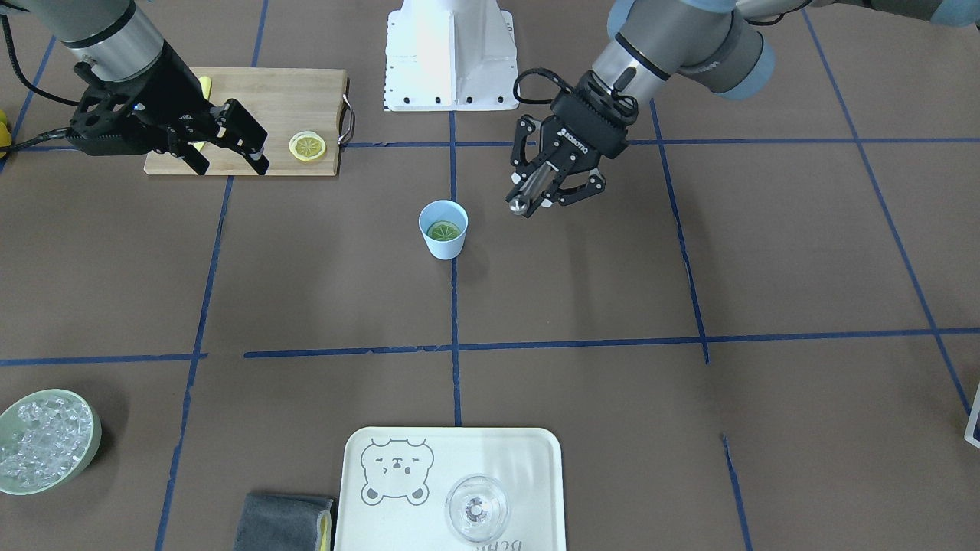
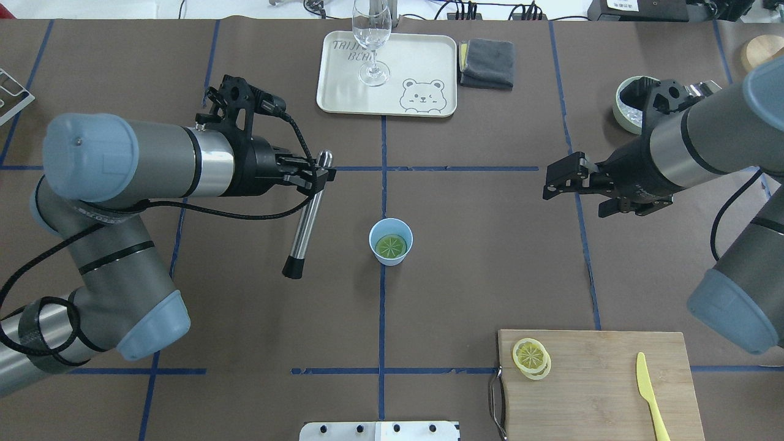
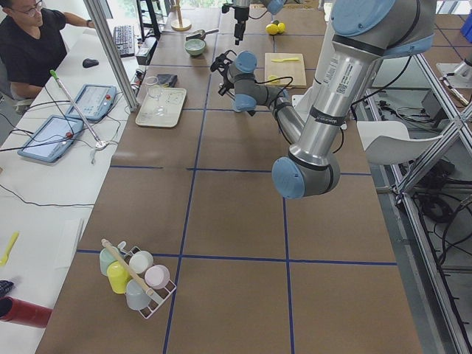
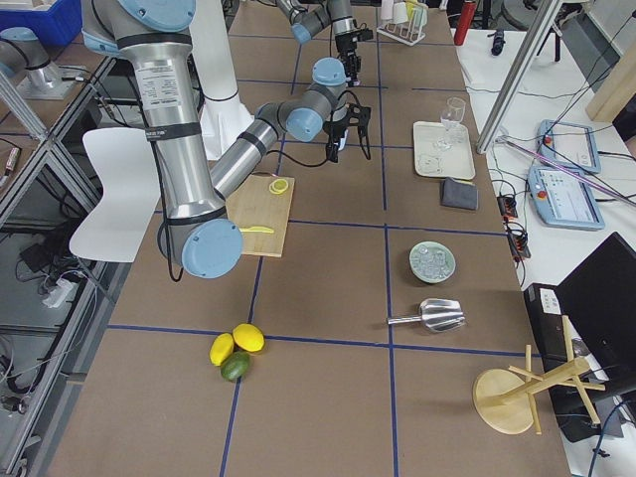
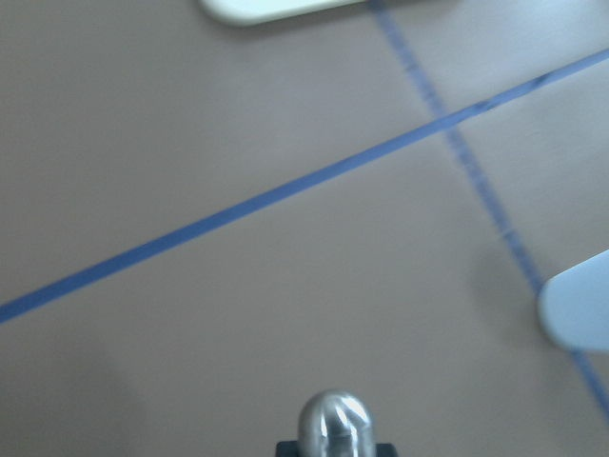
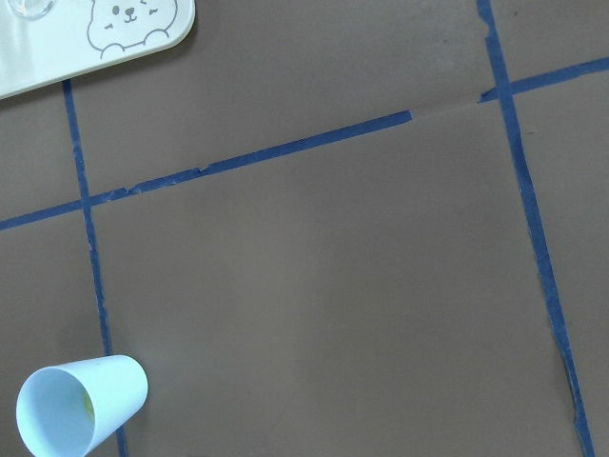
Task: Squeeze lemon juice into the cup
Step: 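Lift the muddler with the left gripper and lower it into the cup, then press the muddler down onto the lemon slice inside the cup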
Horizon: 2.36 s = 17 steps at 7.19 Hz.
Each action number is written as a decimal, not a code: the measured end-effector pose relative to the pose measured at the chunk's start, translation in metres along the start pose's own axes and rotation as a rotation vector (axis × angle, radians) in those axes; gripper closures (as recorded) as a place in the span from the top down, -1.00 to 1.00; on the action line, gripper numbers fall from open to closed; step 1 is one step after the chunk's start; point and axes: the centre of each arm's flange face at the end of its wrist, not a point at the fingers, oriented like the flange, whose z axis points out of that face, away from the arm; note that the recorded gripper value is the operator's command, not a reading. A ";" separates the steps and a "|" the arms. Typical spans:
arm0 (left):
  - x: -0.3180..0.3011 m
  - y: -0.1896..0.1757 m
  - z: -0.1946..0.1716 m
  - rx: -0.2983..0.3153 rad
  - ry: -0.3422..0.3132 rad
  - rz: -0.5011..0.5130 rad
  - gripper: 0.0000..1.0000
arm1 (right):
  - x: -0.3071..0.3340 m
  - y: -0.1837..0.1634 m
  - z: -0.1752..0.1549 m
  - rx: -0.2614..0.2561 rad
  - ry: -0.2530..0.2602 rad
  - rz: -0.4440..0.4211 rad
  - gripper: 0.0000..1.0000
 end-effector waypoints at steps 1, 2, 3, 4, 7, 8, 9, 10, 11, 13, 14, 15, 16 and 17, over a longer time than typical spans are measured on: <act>0.023 0.003 0.001 0.182 0.016 -0.001 -1.00 | 0.004 -0.003 -0.004 -0.002 -0.002 0.006 1.00; 0.044 0.020 0.009 0.335 -0.006 -0.027 -1.00 | 0.008 -0.005 -0.006 -0.002 -0.002 0.012 1.00; 0.061 0.043 0.020 0.454 -0.072 -0.064 -1.00 | 0.010 -0.007 -0.009 -0.003 -0.003 0.016 1.00; 0.072 0.064 0.030 0.535 -0.154 -0.091 -1.00 | 0.012 -0.008 -0.009 -0.004 -0.003 0.019 1.00; 0.091 0.081 0.043 0.629 -0.251 -0.121 -1.00 | 0.013 -0.010 -0.010 -0.003 -0.002 0.022 1.00; 0.097 0.081 0.046 0.643 -0.267 -0.121 -1.00 | 0.014 -0.010 -0.010 -0.003 -0.001 0.023 1.00; 0.100 0.080 0.050 0.651 -0.285 -0.110 -1.00 | 0.014 -0.010 -0.009 -0.003 -0.001 0.023 1.00; 0.102 0.083 0.056 0.656 -0.308 -0.096 -1.00 | 0.014 -0.010 -0.010 -0.004 -0.001 0.023 1.00; 0.103 0.087 0.065 0.656 -0.331 -0.085 -1.00 | 0.014 -0.010 -0.010 -0.004 -0.001 0.023 1.00; 0.105 0.092 0.081 0.646 -0.351 -0.072 -1.00 | 0.015 -0.010 -0.007 -0.006 0.003 0.024 1.00; 0.106 0.096 0.089 0.638 -0.358 -0.065 -1.00 | 0.015 -0.011 -0.005 -0.006 0.003 0.024 1.00; 0.106 0.101 0.096 0.629 -0.364 -0.059 -1.00 | 0.015 -0.012 -0.004 -0.006 0.003 0.024 1.00; 0.106 0.105 0.099 0.622 -0.368 -0.055 -1.00 | 0.016 -0.013 -0.003 -0.006 0.004 0.025 1.00; 0.105 0.108 0.102 0.616 -0.370 -0.051 -1.00 | 0.016 -0.013 -0.002 -0.006 0.005 0.025 1.00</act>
